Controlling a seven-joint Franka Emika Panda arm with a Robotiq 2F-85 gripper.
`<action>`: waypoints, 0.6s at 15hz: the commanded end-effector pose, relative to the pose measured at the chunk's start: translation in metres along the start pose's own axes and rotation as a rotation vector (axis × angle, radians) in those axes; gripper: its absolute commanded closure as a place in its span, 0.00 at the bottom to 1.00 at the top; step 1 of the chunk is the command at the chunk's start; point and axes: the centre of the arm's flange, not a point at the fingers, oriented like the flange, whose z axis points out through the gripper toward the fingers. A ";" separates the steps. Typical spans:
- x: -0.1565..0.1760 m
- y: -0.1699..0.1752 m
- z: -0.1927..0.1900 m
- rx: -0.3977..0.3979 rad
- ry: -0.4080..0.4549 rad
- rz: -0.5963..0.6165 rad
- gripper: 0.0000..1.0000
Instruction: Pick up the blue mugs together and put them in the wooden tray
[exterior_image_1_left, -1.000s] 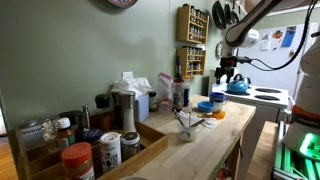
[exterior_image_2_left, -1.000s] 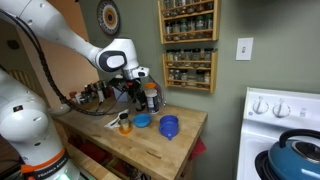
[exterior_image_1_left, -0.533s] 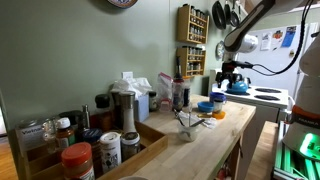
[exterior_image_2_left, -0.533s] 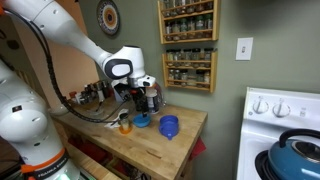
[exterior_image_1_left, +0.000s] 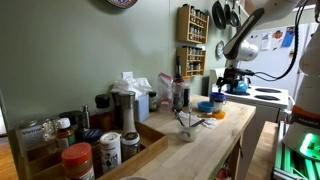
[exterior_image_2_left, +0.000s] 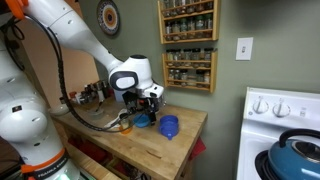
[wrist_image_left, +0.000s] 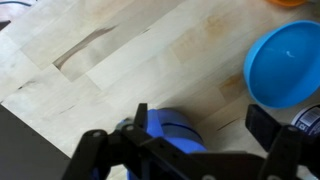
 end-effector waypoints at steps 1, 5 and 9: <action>0.018 0.026 0.023 0.032 -0.029 -0.025 0.00; 0.024 0.039 0.037 0.089 -0.031 -0.119 0.00; 0.029 0.039 0.045 0.094 0.011 -0.257 0.01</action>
